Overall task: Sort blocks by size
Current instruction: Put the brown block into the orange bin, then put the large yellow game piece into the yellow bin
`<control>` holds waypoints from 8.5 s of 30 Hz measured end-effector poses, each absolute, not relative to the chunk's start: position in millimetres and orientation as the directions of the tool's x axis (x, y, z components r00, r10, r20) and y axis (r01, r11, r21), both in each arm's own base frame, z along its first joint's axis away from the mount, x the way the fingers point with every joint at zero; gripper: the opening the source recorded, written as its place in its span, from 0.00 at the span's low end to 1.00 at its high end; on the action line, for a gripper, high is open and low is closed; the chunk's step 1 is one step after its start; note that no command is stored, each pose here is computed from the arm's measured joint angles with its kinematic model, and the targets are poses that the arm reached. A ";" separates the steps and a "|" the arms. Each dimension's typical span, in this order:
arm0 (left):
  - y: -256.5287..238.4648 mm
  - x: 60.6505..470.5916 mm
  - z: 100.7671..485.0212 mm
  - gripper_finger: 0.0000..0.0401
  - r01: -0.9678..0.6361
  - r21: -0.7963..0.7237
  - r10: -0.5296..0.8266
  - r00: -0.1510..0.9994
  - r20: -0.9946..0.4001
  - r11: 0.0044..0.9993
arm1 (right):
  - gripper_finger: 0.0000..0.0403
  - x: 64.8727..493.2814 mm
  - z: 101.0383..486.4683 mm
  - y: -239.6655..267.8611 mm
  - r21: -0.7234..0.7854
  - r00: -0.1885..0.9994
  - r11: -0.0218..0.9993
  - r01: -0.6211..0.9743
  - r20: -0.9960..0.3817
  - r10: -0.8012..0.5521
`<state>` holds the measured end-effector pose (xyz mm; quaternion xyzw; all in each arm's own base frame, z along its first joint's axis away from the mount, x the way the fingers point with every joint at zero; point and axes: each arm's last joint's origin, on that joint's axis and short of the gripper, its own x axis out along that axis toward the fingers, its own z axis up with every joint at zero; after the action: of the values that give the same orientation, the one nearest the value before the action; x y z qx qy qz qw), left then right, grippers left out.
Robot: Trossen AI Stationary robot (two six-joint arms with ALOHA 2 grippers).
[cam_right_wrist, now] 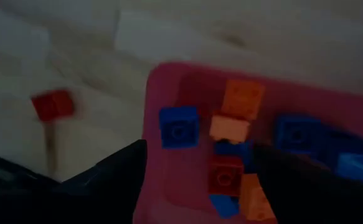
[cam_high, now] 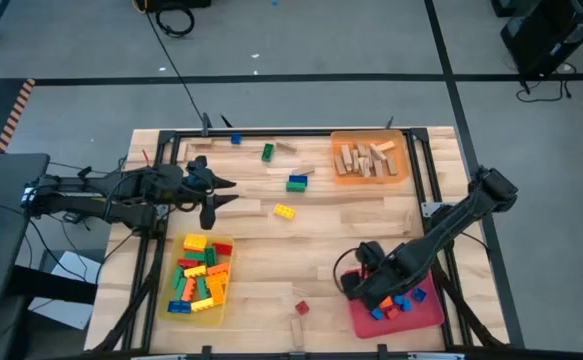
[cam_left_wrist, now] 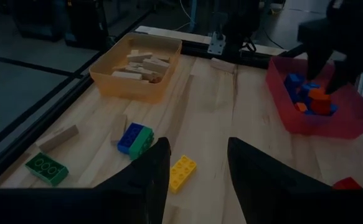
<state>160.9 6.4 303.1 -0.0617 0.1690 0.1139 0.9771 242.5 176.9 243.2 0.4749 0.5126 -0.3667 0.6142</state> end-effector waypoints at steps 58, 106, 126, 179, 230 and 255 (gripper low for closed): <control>8.4 183.7 292.4 0.42 -0.312 -0.072 0.263 0.887 -0.380 0.948 | 0.97 185.5 159.3 -37.3 -0.155 -0.434 0.702 0.695 -0.869 0.238; 10.0 195.1 294.4 0.42 -0.356 -0.072 0.317 0.893 -0.321 0.932 | 0.79 241.0 191.3 -35.2 -0.092 -0.240 0.808 0.583 -0.969 0.063; 9.9 195.0 294.2 0.42 -0.355 -0.072 0.315 0.893 -0.323 0.932 | 0.69 236.8 155.4 -40.8 -0.108 -0.125 0.241 0.964 -0.990 0.057; 10.0 196.4 298.7 0.42 -0.352 -0.089 0.316 0.907 -0.279 0.932 | 0.18 170.1 200.1 -222.3 0.051 0.058 0.106 0.993 -0.996 -0.067; 7.5 197.8 288.3 0.58 -0.290 -0.112 0.231 0.900 -0.370 0.951 | 0.60 190.1 306.4 -28.4 0.351 0.439 0.295 0.889 -0.836 -0.328; 30.0 278.7 259.5 0.63 -0.229 -0.071 0.129 0.751 -0.648 0.971 | 0.61 231.8 239.7 91.6 -0.004 0.346 0.641 0.767 -0.839 -0.421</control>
<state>278.7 30.0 259.5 -0.0731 0.3397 0.0960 0.9328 231.8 91.6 239.7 0.2003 0.4330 -0.3733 0.7957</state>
